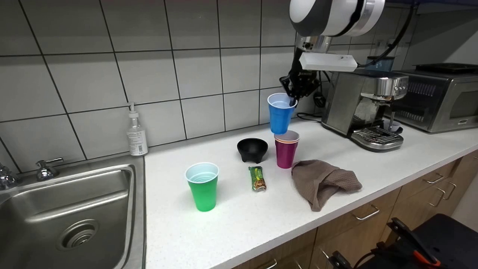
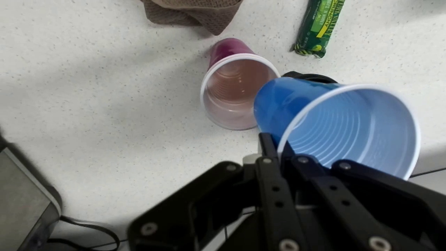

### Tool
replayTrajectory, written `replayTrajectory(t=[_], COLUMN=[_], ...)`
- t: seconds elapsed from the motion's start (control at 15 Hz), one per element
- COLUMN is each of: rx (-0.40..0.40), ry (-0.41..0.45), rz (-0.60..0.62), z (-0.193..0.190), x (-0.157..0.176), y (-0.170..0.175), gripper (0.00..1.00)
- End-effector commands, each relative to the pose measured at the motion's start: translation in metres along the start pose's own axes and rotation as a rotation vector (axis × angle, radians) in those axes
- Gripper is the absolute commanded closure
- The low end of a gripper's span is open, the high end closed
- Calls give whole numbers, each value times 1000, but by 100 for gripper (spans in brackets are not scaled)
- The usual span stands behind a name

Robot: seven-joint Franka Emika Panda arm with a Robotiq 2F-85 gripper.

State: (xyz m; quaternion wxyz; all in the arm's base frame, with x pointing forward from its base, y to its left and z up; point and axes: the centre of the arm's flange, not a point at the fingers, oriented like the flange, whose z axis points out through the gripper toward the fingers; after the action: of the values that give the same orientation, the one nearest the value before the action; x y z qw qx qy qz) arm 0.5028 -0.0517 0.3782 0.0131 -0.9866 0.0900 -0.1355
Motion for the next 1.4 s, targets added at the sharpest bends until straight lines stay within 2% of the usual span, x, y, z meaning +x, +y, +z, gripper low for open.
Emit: replayTrajectory(t=[0.0, 1.33], rx=[2, 1], ry=[-26, -86], rz=[11, 86], z=[3, 47], x=[16, 26], y=[18, 41], gripper=[99, 99])
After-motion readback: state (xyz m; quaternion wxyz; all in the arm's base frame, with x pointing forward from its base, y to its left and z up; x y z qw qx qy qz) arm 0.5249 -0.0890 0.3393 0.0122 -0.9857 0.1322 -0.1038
